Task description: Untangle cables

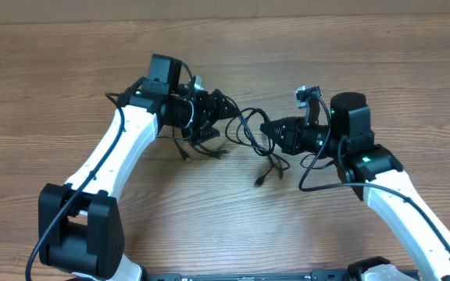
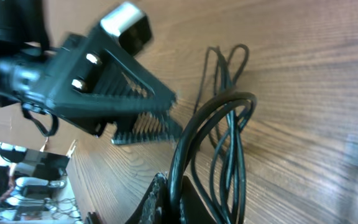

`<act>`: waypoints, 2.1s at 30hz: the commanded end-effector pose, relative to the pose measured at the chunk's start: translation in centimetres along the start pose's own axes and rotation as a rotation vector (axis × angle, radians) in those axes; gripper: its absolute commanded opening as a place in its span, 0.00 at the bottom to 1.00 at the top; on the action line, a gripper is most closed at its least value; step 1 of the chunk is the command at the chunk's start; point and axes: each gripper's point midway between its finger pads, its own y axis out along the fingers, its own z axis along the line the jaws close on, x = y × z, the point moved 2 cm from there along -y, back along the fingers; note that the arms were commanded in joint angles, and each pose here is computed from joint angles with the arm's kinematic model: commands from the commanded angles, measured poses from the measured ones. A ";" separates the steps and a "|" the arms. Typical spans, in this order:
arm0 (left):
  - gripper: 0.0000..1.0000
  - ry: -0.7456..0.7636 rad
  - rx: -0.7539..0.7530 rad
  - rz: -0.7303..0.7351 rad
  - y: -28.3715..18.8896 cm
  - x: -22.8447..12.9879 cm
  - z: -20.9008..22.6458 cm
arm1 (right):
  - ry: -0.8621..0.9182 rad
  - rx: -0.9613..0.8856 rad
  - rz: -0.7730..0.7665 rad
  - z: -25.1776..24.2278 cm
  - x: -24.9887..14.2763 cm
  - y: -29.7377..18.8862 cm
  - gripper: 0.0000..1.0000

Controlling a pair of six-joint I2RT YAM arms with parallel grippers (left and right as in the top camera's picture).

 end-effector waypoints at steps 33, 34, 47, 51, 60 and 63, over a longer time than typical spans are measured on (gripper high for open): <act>0.44 -0.118 0.252 -0.115 5.4 -3.3 0.1 | 0.062 0.035 -0.005 1.8 0.0 -0.2 0.04; 0.42 -0.117 0.250 -0.115 5.5 -3.3 0.1 | 0.064 0.035 -0.005 1.8 0.0 -0.2 0.04; 0.04 -0.097 0.265 -0.138 5.3 -2.6 1.0 | 0.139 -0.079 0.020 -0.2 -1.2 -0.3 0.04; 0.04 -0.100 0.248 -0.136 4.7 -2.0 1.0 | 0.216 -0.269 0.055 -3.3 -3.1 -0.9 0.04; 0.04 -0.139 0.044 -0.055 2.1 -0.1 -0.6 | 0.309 -0.528 0.155 -7.0 -6.8 -3.0 0.04; 0.04 -0.119 -0.075 -0.021 1.0 0.7 -2.1 | 0.322 -0.541 0.176 -7.1 -7.4 -3.2 0.04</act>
